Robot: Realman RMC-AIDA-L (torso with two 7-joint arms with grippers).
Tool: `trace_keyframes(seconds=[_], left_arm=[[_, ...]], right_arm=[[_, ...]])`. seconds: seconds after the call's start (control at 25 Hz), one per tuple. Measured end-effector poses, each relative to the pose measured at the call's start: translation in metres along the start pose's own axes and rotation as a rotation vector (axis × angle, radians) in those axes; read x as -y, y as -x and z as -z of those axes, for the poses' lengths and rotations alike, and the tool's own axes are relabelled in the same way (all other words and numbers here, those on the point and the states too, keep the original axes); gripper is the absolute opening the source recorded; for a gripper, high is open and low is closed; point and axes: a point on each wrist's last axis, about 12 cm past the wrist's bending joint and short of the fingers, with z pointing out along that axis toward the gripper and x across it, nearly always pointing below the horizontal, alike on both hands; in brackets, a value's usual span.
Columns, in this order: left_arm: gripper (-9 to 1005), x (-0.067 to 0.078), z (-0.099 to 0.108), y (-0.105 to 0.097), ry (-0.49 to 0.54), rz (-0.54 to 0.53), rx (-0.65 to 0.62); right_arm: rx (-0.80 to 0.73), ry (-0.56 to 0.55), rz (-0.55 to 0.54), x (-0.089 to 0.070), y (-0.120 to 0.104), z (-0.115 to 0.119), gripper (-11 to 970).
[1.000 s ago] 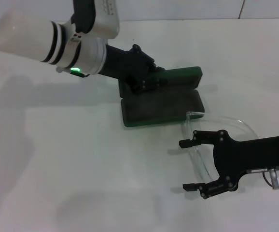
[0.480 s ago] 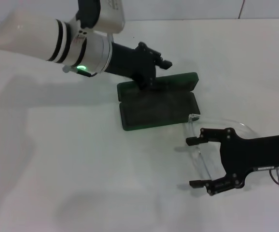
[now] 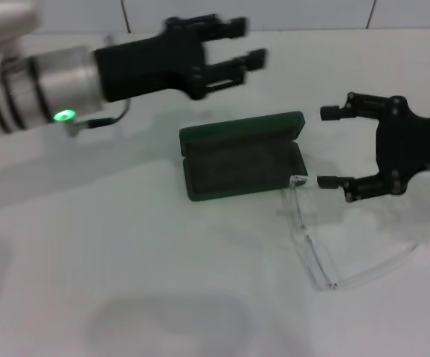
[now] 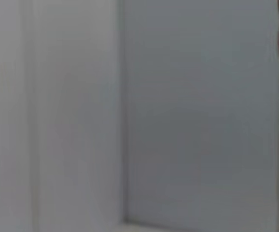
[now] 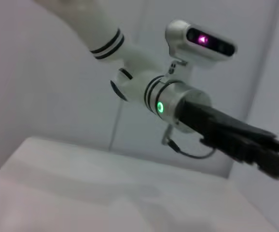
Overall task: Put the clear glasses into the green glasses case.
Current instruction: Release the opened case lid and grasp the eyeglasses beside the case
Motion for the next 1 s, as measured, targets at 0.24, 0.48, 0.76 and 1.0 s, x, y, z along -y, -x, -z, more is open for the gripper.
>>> trace_keyframes(seconds=[0.24, 0.48, 0.76, 1.0], left_arm=[[625, 0.021, 0.059, -0.038, 0.203, 0.089, 0.111], [825, 0.042, 0.085, -0.06, 0.274, 0.143, 0.141], [824, 0.05, 0.09, -0.068, 0.293, 0.164, 0.149], [824, 0.05, 0.091, -0.068, 0.296, 0.165, 0.148]], right_arm=[[-0.24, 0.303, 0.211, 0.038, 0.045, -0.024, 885], [-0.507, 0.56, 0.373, 0.036, 0.08, -0.064, 874], [-0.647, 0.698, 0.555, 0.023, 0.096, -0.1, 847], [-0.674, 0.754, 0.626, 0.014, 0.092, -0.117, 825]])
